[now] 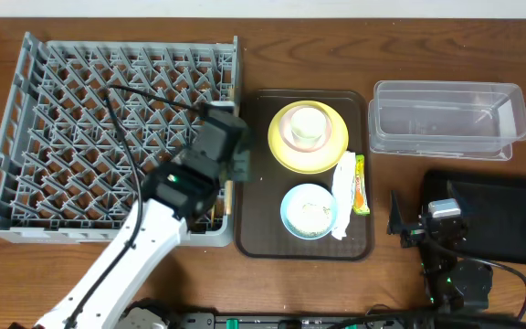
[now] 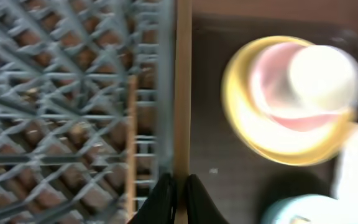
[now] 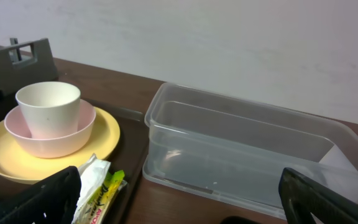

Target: Sort waste into correct bins and load items into the dishwasher

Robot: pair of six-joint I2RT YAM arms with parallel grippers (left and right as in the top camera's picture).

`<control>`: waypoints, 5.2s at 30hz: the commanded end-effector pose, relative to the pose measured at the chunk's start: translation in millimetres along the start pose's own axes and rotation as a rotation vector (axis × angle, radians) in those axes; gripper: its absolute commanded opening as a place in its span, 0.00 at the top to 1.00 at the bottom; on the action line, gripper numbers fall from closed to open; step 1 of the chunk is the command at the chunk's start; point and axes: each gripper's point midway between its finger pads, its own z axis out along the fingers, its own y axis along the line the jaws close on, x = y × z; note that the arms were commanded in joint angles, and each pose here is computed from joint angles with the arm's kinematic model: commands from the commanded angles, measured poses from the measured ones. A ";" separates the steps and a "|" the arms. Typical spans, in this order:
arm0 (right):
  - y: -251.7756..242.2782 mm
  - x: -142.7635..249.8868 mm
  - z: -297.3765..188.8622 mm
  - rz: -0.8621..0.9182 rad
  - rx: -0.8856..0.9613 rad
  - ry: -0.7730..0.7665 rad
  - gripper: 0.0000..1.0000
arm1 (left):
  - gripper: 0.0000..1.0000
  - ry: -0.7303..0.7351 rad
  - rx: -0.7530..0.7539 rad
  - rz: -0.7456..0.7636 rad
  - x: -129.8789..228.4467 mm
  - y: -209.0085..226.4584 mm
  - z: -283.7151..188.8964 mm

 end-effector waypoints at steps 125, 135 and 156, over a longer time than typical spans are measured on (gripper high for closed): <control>-1.2 1.0 -0.2 0.014 0.007 0.002 0.01 | 0.60 0.675 0.183 0.362 165.1 -187.5 46.9; -1.2 1.0 -0.2 0.014 0.007 0.002 0.01 | 0.60 0.671 0.199 0.388 173.9 -197.1 47.1; -1.2 1.0 -0.2 0.014 0.007 0.002 0.01 | 0.59 0.571 0.068 0.490 175.6 -185.7 53.7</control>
